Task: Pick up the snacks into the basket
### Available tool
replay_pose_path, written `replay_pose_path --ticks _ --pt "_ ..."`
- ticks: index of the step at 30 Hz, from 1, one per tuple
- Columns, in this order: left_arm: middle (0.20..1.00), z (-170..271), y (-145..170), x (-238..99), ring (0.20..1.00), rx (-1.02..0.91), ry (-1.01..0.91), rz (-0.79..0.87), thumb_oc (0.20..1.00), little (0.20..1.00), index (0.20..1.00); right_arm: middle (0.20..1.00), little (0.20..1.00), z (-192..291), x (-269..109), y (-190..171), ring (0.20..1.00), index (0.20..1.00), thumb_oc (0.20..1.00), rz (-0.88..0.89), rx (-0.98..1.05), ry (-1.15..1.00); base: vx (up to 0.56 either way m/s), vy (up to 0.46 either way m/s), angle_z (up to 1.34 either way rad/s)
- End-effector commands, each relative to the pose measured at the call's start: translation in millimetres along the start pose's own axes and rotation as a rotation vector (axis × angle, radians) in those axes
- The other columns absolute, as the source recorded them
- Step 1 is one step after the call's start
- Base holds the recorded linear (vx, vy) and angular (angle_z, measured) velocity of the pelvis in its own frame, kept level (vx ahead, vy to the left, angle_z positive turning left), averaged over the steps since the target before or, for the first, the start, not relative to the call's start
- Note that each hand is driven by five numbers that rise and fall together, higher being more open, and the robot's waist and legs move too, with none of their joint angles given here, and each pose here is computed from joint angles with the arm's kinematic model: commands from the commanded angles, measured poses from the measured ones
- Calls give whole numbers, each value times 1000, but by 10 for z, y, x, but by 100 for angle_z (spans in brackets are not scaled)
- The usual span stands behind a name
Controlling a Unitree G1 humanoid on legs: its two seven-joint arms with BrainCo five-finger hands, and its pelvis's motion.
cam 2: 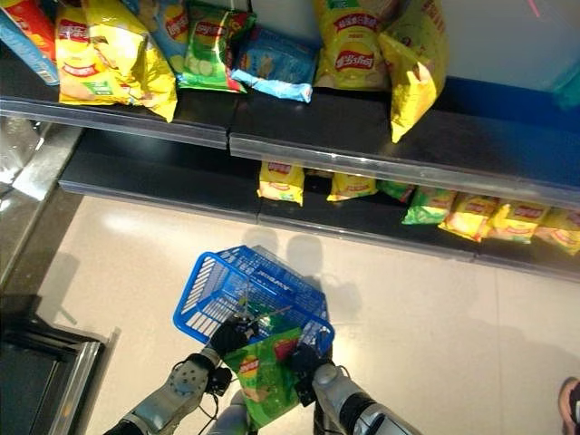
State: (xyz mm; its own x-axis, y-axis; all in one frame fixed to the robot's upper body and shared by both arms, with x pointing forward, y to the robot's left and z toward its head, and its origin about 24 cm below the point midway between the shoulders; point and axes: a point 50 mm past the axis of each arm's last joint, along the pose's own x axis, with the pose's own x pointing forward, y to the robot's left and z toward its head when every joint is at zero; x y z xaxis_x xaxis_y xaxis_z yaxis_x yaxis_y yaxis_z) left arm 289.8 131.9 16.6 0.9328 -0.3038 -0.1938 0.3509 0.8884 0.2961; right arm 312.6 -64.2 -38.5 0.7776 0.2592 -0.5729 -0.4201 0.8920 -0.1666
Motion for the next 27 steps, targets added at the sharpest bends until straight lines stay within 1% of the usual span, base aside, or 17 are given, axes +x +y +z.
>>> replay_pose_path --ticks 1,2,4,5,9,10,11,12,14,16,19,20,21,22,23,27 --pt "200 752 -252 -51 200 -77 -358 -153 200 200 200 200 200 277 25 107 200 200 200 16 61 -82 5 16 11" --pt "200 786 -275 -69 200 -66 -371 -178 200 200 200 200 200 410 27 43 200 200 200 -4 77 -122 1 8 6" --pt "200 787 -288 -79 200 -61 -372 -189 200 200 200 200 200 470 28 15 200 200 200 -13 69 -138 13 5 6" --pt "200 812 -293 -105 200 -68 -386 -203 200 200 200 200 200 583 26 -58 200 200 200 -40 108 -168 19 1 6" --pt "200 811 -304 -139 200 -89 -388 -216 200 200 200 200 200 692 17 -183 200 200 200 -83 143 -199 18 5 4" --pt "200 811 -309 -144 200 -92 -387 -218 200 200 200 200 200 741 8 -267 200 200 200 -113 193 -218 16 8 3" --pt "200 812 -309 -144 200 -92 -388 -218 200 200 200 200 200 743 8 -268 200 200 200 -114 193 -218 25 14 8" --pt "200 810 -311 -150 200 -94 -386 -222 200 200 200 200 200 795 -8 -392 200 200 200 -149 220 -235 8 7 9" --pt "200 816 -311 -151 200 -97 -389 -223 200 200 200 200 200 812 -13 -429 200 200 200 -160 226 -241 16 8 9" --pt "200 809 -318 -157 200 -103 -387 -226 200 200 200 200 200 895 -41 -607 200 200 200 -218 191 -257 32 13 6" --pt "200 818 -324 -157 200 -103 -390 -231 200 200 200 200 200 947 -62 -706 200 200 200 -251 195 -269 24 9 8" --pt "200 832 -338 -159 200 -110 -394 -234 200 200 200 200 200 1000 -90 -812 200 200 200 -287 200 -287 16 11 9" --pt "200 833 -338 -158 200 -110 -395 -234 200 200 200 200 200 1001 -90 -814 200 200 200 -288 200 -287 33 18 4" --pt "200 848 -353 -157 200 -120 -399 -239 200 200 200 200 200 1006 -109 -903 200 200 200 -319 214 -287 0 0 0" --pt "200 849 -354 -156 200 -119 -400 -239 200 200 200 200 200 1007 -110 -905 200 200 200 -319 214 -287 0 0 0" --pt "200 893 -406 -152 200 -131 -415 -259 200 200 200 200 200 1010 -162 -1125 200 200 200 -402 208 -275 0 0 0"
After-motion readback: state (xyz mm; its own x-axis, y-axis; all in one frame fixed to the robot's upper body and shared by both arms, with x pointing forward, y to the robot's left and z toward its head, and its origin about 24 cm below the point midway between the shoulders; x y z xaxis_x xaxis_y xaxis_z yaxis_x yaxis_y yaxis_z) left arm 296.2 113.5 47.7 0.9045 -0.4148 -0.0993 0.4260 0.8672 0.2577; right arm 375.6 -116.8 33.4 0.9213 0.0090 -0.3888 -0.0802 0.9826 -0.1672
